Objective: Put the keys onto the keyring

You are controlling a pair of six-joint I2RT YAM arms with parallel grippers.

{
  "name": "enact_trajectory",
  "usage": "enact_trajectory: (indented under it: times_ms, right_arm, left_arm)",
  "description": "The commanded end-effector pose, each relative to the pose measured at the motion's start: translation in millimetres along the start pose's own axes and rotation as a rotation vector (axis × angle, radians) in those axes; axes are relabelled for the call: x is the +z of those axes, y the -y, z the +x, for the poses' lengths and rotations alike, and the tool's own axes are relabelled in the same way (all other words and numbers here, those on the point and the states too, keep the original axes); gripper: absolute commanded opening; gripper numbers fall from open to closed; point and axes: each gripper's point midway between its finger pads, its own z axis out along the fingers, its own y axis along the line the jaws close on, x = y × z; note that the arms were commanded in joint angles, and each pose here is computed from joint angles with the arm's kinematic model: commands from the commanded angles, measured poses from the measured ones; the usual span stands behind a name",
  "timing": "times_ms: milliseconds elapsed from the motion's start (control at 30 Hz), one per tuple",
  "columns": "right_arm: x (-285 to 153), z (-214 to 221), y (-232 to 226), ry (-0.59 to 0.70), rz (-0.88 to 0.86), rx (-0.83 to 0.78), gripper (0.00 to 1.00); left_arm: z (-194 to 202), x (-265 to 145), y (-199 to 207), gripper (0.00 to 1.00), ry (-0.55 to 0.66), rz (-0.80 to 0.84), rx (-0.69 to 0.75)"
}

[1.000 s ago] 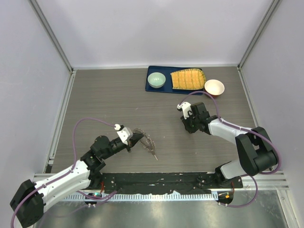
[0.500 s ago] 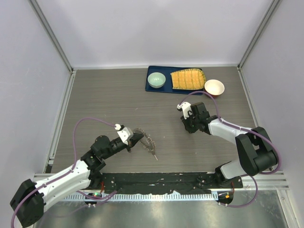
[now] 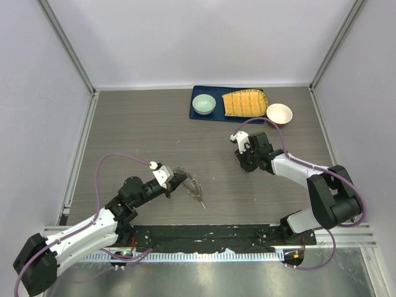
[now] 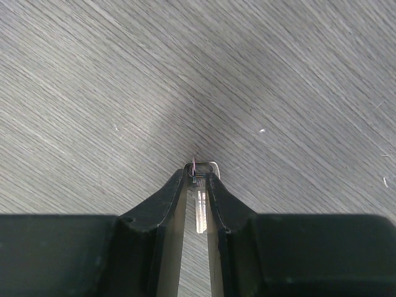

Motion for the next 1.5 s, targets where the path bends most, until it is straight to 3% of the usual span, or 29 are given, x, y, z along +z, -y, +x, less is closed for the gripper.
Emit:
enact_trajectory:
  times_ms: [0, 500, 800, 967, 1200, 1467]
  right_arm:
    - [-0.3, -22.1, 4.6, 0.056, 0.003, -0.02, 0.25]
    - [7.8, -15.8, 4.7, 0.029, -0.001, -0.022, 0.2]
    - [4.6, -19.7, 4.7, 0.033, -0.003, -0.028, 0.02]
    - [-3.3, -24.0, -0.3, 0.038, -0.01, -0.041, 0.01]
    - [-31.2, -43.2, -19.4, 0.078, -0.025, -0.09, 0.01]
    - [-68.9, -69.6, -75.4, 0.128, -0.11, -0.254, 0.01]
  left_arm:
    - [-26.6, 4.8, -1.6, 0.0, 0.062, 0.005, 0.025]
    - [-27.4, 4.6, -2.0, 0.0, 0.063, 0.004, 0.025]
    - [-27.5, 4.5, -1.3, 0.01, 0.063, 0.006, 0.027]
    - [-27.6, 4.0, -1.8, 0.0, 0.066, 0.005, 0.029]
    - [-26.5, 5.5, 0.7, 0.0, 0.063, 0.021, 0.039]
    - [-32.9, 4.3, 12.5, 0.01, 0.097, 0.091, 0.065]
